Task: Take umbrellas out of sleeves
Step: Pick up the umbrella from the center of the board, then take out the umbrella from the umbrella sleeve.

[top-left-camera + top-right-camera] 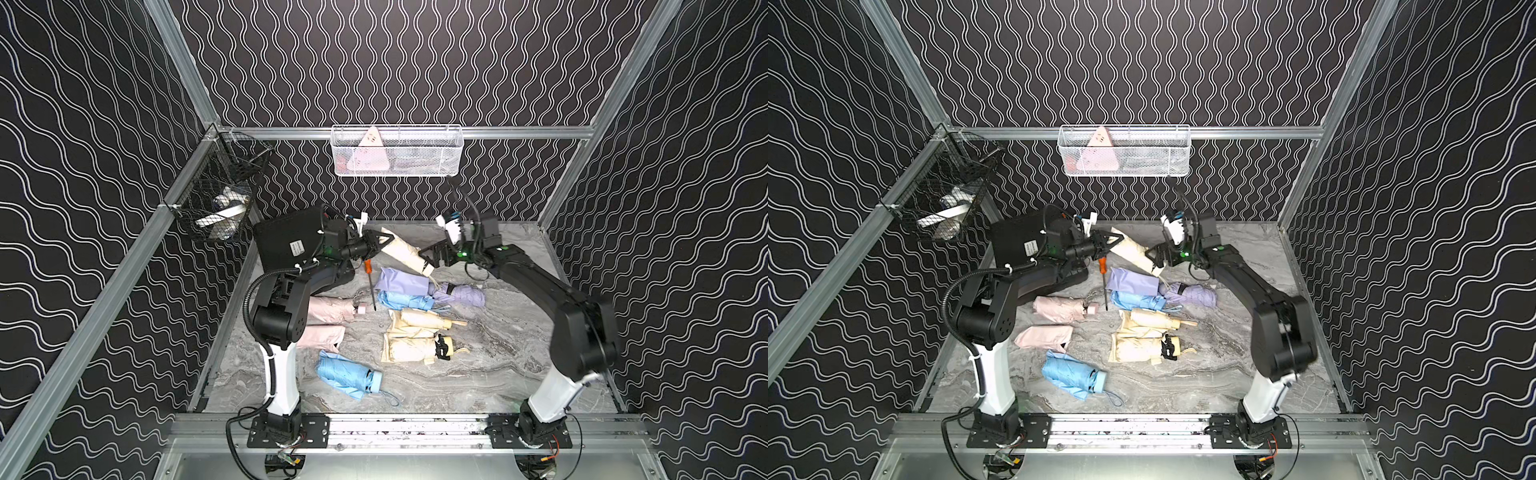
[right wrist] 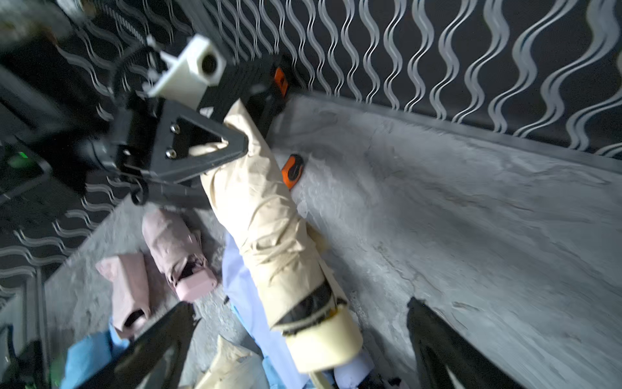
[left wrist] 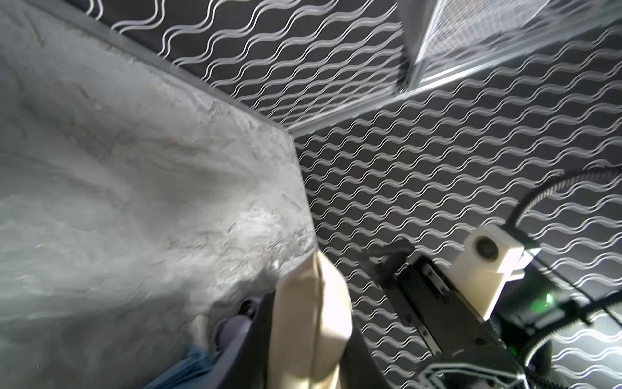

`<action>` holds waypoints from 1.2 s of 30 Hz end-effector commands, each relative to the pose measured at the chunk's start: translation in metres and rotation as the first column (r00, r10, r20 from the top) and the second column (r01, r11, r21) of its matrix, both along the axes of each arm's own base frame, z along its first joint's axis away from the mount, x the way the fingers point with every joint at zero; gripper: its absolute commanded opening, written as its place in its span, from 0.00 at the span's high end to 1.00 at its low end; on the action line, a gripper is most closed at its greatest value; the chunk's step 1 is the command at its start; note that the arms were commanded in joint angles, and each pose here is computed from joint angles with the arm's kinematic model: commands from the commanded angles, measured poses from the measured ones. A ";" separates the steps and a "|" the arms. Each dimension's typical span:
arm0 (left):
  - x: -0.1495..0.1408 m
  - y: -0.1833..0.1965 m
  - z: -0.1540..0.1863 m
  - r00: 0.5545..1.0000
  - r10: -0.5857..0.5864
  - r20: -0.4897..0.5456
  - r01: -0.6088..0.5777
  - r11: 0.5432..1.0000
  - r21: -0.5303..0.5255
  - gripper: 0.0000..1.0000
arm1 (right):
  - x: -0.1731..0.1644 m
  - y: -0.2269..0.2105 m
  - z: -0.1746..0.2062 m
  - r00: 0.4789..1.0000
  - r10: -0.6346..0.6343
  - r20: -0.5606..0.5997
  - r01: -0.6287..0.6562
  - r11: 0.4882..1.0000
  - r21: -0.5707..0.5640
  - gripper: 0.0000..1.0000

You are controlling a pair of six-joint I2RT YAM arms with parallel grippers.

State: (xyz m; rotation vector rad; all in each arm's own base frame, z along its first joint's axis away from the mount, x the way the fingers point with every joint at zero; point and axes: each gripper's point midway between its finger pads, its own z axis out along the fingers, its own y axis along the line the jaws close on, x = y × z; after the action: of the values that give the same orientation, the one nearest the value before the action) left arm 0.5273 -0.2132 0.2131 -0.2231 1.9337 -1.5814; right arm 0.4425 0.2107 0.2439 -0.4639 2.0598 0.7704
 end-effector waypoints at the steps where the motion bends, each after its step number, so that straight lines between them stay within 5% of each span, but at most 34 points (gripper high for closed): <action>1: 0.003 0.010 0.057 0.998 0.030 0.046 -0.023 0.990 -0.143 0.82 | -0.021 -0.007 0.027 0.992 0.005 -0.125 0.023 0.976 0.217 0.00; 7: -0.038 0.016 0.079 0.997 -0.038 -0.072 0.021 0.976 -0.219 0.82 | -0.086 -0.008 0.054 0.975 0.090 -0.203 0.004 0.907 0.422 0.07; 12: -0.079 0.016 0.088 0.992 -0.069 -0.102 0.044 0.972 -0.231 0.82 | -0.107 -0.007 0.058 0.966 0.130 -0.222 -0.013 0.886 0.463 0.15; 27: -0.120 -0.004 0.096 0.988 -0.106 -0.110 0.080 0.973 -0.218 0.82 | -0.129 0.036 0.058 0.939 0.249 -0.236 -0.107 0.867 0.486 0.21; 36: -0.128 -0.015 0.091 0.985 -0.120 -0.123 0.093 0.974 -0.206 0.82 | -0.123 0.055 0.051 0.937 0.256 -0.238 -0.107 0.858 0.502 0.40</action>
State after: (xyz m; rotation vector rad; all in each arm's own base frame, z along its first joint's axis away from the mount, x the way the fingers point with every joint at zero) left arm 0.4047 -0.2239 0.2944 -0.3742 1.9400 -1.8594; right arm 0.3134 0.2615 0.2800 -0.2524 2.0847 1.5008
